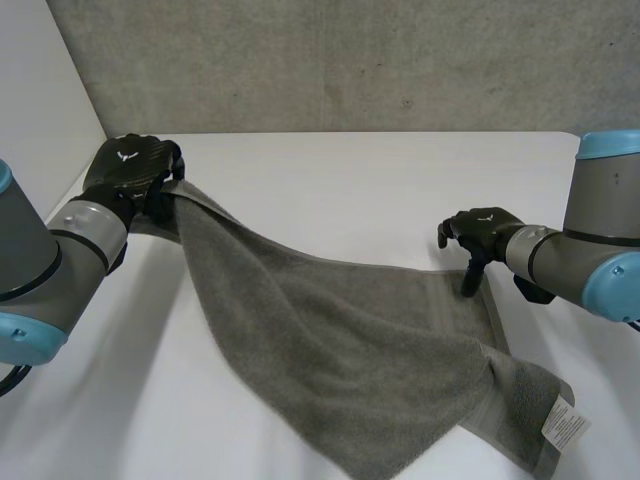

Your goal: Fold the towel.

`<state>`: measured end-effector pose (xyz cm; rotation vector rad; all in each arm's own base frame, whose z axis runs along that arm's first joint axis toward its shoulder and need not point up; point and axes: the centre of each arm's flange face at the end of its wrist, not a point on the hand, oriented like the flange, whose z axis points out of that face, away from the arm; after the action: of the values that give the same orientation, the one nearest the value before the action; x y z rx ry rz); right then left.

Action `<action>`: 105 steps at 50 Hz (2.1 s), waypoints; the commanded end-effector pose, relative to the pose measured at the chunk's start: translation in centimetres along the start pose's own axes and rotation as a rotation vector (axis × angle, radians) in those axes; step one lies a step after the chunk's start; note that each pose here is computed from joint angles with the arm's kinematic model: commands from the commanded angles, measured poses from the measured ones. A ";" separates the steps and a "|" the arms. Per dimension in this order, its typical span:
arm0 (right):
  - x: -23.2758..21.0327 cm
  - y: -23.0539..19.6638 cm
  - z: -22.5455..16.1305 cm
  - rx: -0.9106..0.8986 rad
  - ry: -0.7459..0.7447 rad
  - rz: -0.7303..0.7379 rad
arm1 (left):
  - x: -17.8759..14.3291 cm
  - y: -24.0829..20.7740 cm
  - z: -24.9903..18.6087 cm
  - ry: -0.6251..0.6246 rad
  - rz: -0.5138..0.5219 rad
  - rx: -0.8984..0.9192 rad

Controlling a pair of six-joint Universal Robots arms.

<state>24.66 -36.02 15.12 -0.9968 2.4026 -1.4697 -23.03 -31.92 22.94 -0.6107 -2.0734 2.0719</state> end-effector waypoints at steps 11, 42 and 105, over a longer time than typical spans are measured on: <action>-0.2 1.6 1.0 -0.030 0.000 0.000 | 0.0 0.1 0.0 0.000 0.000 -0.003; 0.0 2.2 1.4 -0.039 0.003 0.000 | 0.0 0.2 0.0 0.001 0.000 -0.004; -0.4 2.3 1.5 -0.031 -0.003 0.008 | 0.0 0.2 0.0 0.001 0.000 -0.004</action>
<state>24.60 -36.22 12.14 -0.9926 2.4401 -1.4346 -23.04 -31.95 22.78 -0.6118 -2.0777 2.0671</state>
